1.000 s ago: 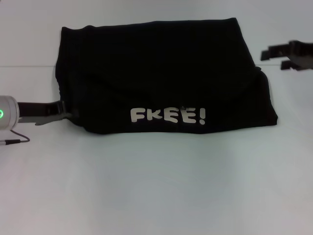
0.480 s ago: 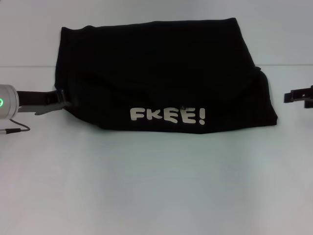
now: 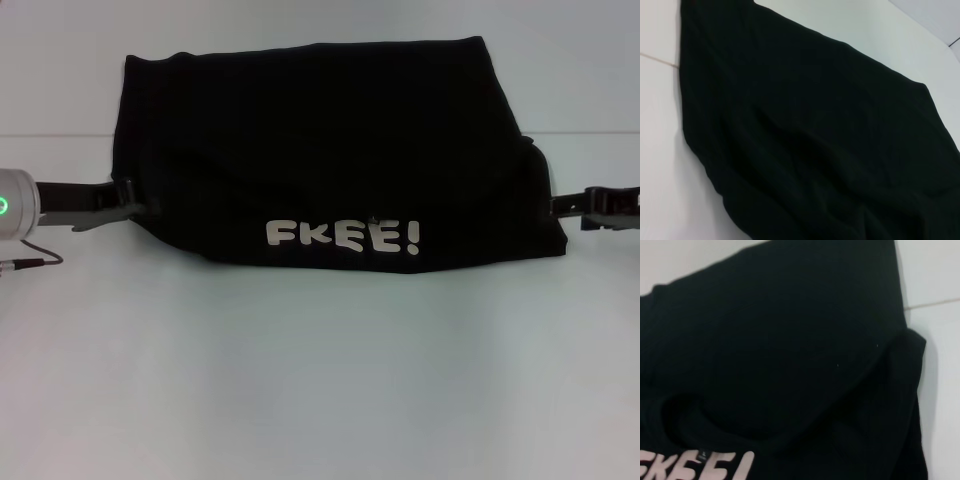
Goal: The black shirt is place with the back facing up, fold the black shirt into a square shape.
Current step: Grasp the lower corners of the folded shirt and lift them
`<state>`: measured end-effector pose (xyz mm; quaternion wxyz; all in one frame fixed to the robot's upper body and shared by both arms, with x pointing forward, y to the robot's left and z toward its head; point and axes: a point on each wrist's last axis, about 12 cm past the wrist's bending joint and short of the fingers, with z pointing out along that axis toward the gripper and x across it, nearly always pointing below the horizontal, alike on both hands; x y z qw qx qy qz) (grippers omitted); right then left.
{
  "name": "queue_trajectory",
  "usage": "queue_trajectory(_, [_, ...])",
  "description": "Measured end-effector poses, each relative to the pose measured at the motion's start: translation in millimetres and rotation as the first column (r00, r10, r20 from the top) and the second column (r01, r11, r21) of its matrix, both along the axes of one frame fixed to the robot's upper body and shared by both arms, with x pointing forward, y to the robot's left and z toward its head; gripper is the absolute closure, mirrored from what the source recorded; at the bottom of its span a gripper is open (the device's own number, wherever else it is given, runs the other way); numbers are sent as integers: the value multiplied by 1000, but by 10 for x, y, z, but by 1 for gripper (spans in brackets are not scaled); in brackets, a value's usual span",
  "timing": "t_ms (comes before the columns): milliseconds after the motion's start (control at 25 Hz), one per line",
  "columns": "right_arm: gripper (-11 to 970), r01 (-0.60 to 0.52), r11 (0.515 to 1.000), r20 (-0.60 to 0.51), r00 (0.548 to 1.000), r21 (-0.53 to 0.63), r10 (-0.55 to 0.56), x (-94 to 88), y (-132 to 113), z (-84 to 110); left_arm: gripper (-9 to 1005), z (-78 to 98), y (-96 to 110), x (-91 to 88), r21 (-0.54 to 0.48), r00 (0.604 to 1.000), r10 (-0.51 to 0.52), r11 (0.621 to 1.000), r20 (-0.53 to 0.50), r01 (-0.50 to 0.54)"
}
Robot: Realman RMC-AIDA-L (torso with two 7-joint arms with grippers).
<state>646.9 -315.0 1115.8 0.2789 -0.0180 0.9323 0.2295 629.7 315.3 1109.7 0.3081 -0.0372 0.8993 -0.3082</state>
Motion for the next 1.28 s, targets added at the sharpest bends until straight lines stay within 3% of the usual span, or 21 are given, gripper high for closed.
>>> queue_trajectory(560, [161, -36, 997, 14, 999, -72, 37, 57, 326, -141, 993, 3, 2, 16, 4, 1000, 11, 1000, 8, -11])
queue_trajectory(880, [175, -36, 998, -8, 999, -45, 36, 72, 392, -101, 993, 11, 3, 23, 4, 1000, 13, 1000, 12, -13])
queue_trajectory(1000, [381, -36, 998, -8, 999, -46, 36, 76, 382, -91, 993, 12, 2, 23, 4, 1000, 13, 1000, 12, -13])
queue_trajectory(1280, [538, -22, 999, -13, 1000, -46, 21, 85, 358, -83, 994, 7, 1, 20, 3, 1000, 13, 1000, 10, -13])
